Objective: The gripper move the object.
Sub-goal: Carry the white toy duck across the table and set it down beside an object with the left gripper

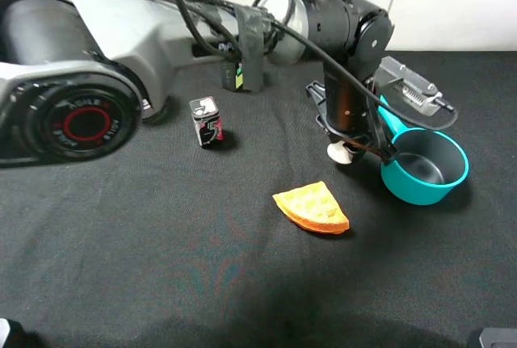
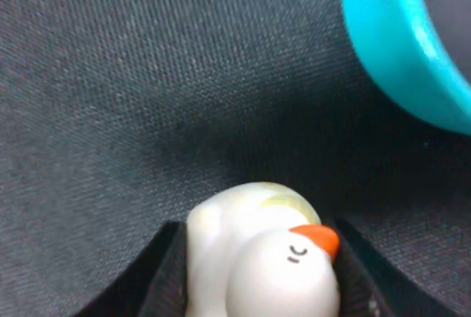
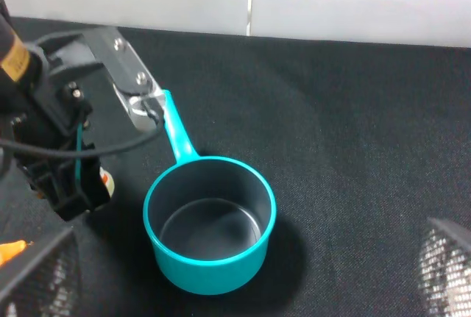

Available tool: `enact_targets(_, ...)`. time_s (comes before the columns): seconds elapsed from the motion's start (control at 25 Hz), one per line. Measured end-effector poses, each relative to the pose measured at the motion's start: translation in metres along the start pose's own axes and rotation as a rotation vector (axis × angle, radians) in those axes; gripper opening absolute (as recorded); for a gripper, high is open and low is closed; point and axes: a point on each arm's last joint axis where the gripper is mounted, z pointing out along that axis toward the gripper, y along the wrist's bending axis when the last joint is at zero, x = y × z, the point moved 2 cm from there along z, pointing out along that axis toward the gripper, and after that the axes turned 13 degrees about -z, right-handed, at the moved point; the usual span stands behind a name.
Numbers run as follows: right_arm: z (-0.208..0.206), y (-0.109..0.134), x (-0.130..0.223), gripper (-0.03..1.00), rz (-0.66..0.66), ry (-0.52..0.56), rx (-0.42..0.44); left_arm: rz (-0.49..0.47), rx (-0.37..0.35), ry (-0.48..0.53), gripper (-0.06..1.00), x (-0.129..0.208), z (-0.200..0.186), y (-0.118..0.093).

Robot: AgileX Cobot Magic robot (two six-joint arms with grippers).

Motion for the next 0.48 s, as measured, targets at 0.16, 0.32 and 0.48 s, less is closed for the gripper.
enact_targets(0.16, 0.0, 0.0, 0.0, 0.69, 0.0, 0.0, 0.0, 0.0, -0.002, 0.008, 0.45, 0.0018, 0.0095, 0.0003)
enact_targets(0.32, 0.0, 0.0, 0.0, 0.69, 0.0, 0.0, 0.0, 0.0, 0.002, -0.008, 0.44, -0.0007, 0.0092, -0.0001)
enact_targets(0.48, 0.0, 0.0, 0.0, 0.69, 0.0, 0.0, 0.0, 0.0, 0.002, -0.011, 0.44, -0.0011, 0.0095, -0.0002)
